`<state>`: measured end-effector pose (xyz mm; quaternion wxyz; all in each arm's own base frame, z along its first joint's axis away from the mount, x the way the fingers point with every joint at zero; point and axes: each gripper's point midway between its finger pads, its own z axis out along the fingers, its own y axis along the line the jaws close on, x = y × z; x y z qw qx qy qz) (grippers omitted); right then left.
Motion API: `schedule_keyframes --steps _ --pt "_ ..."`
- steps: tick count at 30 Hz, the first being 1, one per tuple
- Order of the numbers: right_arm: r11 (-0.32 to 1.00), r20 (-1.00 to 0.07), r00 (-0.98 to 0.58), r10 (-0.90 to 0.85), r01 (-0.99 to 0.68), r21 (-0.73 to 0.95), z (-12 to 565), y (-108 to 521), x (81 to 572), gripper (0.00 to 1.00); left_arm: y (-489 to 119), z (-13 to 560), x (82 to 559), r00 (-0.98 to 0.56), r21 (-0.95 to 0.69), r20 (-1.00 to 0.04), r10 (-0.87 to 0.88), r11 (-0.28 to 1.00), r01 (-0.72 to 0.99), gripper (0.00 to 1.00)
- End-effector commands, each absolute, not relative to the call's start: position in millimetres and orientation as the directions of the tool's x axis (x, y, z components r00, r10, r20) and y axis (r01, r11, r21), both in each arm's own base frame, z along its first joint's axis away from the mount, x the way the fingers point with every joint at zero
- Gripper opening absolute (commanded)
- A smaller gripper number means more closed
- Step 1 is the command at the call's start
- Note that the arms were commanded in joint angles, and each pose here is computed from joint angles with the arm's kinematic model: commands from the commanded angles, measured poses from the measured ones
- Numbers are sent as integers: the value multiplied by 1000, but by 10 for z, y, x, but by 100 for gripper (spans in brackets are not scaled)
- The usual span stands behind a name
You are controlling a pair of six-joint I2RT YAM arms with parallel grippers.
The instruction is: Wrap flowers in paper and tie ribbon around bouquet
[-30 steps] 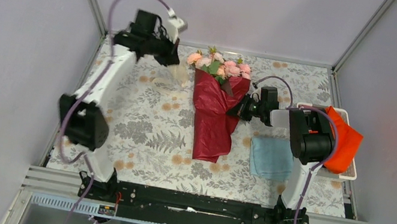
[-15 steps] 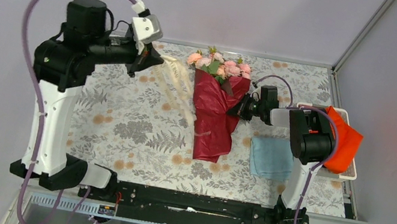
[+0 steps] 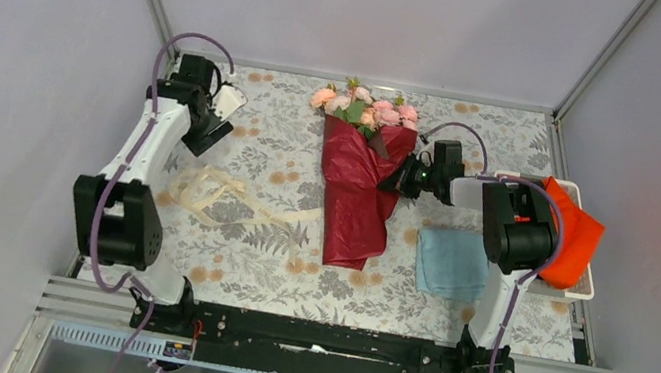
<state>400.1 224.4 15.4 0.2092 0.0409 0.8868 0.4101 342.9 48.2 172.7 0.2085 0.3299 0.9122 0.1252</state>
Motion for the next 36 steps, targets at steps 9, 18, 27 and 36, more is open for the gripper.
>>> schedule_keyframes --steps 9,18,27,36 --pt "682 -417 -881 223 -165 712 322 2244 4145 0 -913 1527 2817 -134 80 -625 769 234 969 82" --pt "676 -410 -884 227 -160 719 316 2260 4122 0 -1985 740 2051 99 -57 -640 762 -176 983 91" --pt "679 -401 -889 223 -153 718 283 2244 4075 0 -2199 323 2213 236 65 -553 799 -241 968 90" --pt "666 -394 -889 233 -149 731 375 2274 4111 0 -1897 -15 2223 285 48 -400 871 -291 955 57"
